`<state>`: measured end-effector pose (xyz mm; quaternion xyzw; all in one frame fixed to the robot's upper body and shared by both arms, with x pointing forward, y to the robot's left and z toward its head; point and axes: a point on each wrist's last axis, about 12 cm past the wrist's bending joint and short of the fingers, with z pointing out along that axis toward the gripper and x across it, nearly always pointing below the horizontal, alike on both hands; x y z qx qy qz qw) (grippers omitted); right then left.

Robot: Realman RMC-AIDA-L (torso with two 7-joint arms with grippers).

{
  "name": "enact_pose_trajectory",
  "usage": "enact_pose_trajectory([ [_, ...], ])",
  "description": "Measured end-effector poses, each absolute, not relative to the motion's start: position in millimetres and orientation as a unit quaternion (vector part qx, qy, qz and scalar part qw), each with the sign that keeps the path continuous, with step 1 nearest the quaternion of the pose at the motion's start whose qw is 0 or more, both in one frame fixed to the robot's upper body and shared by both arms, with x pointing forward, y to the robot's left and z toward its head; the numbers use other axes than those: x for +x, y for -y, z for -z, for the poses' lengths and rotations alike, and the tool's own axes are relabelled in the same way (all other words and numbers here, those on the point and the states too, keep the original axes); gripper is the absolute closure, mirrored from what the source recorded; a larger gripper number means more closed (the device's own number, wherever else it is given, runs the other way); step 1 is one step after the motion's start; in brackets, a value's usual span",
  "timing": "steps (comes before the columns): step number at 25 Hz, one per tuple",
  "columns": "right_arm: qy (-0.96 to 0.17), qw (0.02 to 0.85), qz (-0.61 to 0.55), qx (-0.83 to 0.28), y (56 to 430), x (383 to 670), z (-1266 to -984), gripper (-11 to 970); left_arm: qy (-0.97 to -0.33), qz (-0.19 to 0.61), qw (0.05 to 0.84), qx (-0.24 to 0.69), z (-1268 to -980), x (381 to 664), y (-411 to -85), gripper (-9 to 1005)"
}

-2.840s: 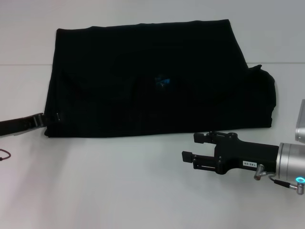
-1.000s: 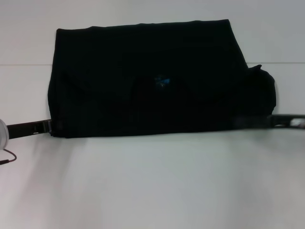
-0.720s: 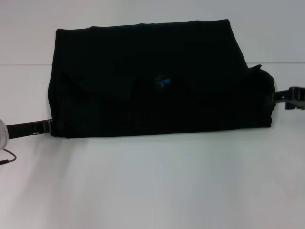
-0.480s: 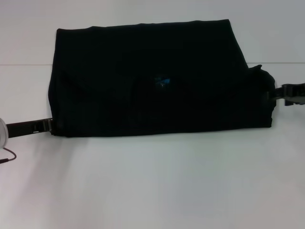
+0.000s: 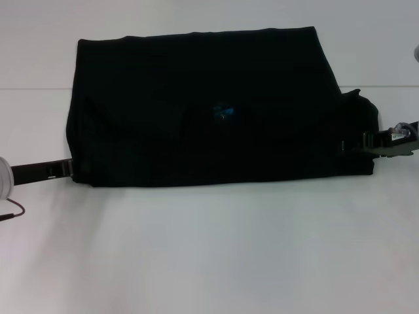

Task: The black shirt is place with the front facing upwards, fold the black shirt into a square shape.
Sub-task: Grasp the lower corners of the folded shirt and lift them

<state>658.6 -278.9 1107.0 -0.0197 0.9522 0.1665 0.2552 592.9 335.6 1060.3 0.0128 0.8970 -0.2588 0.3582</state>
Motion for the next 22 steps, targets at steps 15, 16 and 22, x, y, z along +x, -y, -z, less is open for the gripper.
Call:
enact_pose_trajectory([
  [15, -0.951, 0.262, -0.163, -0.019, 268, 659, -1099, 242, -0.896, 0.257, 0.362, 0.016, -1062, 596, -333, 939],
  [16, -0.951, 0.261, -0.163, -0.021, 268, 659, -1099, 244, -0.896, 0.257, 0.362, 0.016, -1062, 596, -333, 939],
  [22, -0.951, 0.261, -0.159, -0.032, 265, 659, -1098, 386, -0.896, 0.255, 0.363, 0.018, -1062, 596, -333, 939],
])
